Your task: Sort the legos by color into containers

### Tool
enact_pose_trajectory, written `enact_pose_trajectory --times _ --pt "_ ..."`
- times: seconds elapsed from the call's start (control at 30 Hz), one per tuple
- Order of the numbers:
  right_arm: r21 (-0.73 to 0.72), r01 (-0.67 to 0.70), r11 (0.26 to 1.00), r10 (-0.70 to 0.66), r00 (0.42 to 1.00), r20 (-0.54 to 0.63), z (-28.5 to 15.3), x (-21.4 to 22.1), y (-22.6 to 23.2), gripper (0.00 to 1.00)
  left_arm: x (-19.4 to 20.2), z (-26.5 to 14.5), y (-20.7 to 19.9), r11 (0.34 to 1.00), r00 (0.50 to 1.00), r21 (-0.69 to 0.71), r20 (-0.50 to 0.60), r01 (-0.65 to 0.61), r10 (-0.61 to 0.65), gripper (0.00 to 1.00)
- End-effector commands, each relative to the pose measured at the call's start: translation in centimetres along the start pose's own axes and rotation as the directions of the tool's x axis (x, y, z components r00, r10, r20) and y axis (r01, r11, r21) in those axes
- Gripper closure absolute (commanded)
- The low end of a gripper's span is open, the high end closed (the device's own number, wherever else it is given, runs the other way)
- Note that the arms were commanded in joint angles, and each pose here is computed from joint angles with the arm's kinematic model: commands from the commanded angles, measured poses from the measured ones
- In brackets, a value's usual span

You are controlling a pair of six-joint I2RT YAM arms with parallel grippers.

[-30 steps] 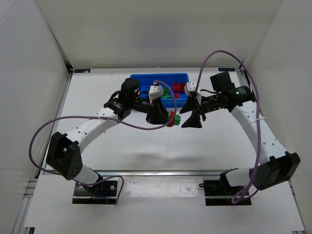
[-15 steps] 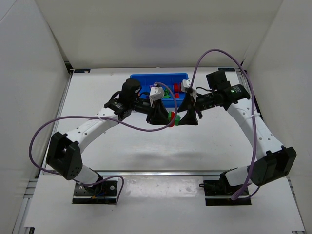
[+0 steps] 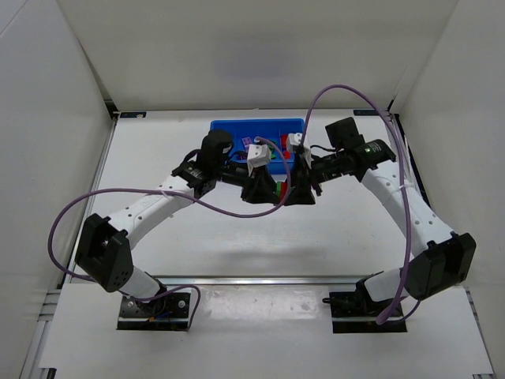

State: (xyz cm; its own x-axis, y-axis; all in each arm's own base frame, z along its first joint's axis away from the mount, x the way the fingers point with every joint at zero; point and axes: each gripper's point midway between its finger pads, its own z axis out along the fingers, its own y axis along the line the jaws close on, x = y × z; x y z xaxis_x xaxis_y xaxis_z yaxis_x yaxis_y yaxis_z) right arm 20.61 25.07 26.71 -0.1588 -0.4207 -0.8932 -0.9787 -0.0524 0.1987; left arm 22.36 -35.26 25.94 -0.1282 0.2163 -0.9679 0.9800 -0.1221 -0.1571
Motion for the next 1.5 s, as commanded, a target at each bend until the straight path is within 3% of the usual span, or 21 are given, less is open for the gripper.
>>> enact_pose_trajectory --times 0.0,0.1,0.37,0.6,0.9,1.03,1.2,1.23,1.27,1.47 --pt "-0.001 0.007 1.0 -0.007 1.0 0.018 0.4 -0.5 -0.4 0.4 -2.9 -0.2 -0.5 0.995 0.994 -0.011 0.037 -0.101 0.102 0.74" --pt "0.007 -0.006 1.0 0.005 1.0 0.018 0.5 -0.4 -0.8 0.47 -2.9 0.0 -0.6 0.994 0.993 -0.018 0.034 -0.11 0.11 0.74" --pt "0.027 -0.026 0.999 0.026 1.0 0.001 0.6 0.0 -1.2 0.8 -2.8 0.1 -0.6 0.991 0.991 -0.053 0.039 -0.124 0.126 0.74" --pt "0.061 -0.028 0.998 0.03 0.999 -0.028 -0.6 1.7 -1.2 0.94 -3.4 -1.8 0.5 0.977 0.988 -0.178 0.074 -0.121 0.136 0.75" --pt "0.119 -0.077 0.99 0.085 0.995 -0.059 -3.1 4.2 -1.2 0.98 -4.4 -6.3 3.3 0.939 0.984 -0.325 0.096 -0.109 0.147 0.75" --pt "0.148 -0.088 0.985 0.098 0.993 -0.061 -3.8 4.6 -1.8 0.99 -4.3 -6.3 4.1 0.929 0.983 -0.347 0.081 -0.126 0.164 0.75" --pt "0.292 -0.109 0.95 0.125 0.991 -0.038 -5.6 4.2 -3.5 0.98 -5.1 -5.7 9.2 0.894 0.994 -0.448 0.079 -0.028 0.071 0.75" --pt "0.319 -0.166 0.933 0.179 0.984 -0.012 -5.9 4.6 -3.6 0.98 -3.4 -4.8 10.8 0.898 0.998 -0.44 0.059 0.021 0.005 0.75" --pt "0.373 -0.147 0.916 0.155 0.988 0.007 -6.6 4.0 -4.1 0.98 -5.1 -4.6 11.7 0.889 0.997 -0.458 0.075 0.013 0.024 0.76" --pt "0.483 -0.296 0.824 0.286 0.954 0.096 -7.8 4.7 -4.2 0.98 -4.8 -1.2 18.2 0.867 0.993 -0.486 0.092 0.108 -0.072 0.76"
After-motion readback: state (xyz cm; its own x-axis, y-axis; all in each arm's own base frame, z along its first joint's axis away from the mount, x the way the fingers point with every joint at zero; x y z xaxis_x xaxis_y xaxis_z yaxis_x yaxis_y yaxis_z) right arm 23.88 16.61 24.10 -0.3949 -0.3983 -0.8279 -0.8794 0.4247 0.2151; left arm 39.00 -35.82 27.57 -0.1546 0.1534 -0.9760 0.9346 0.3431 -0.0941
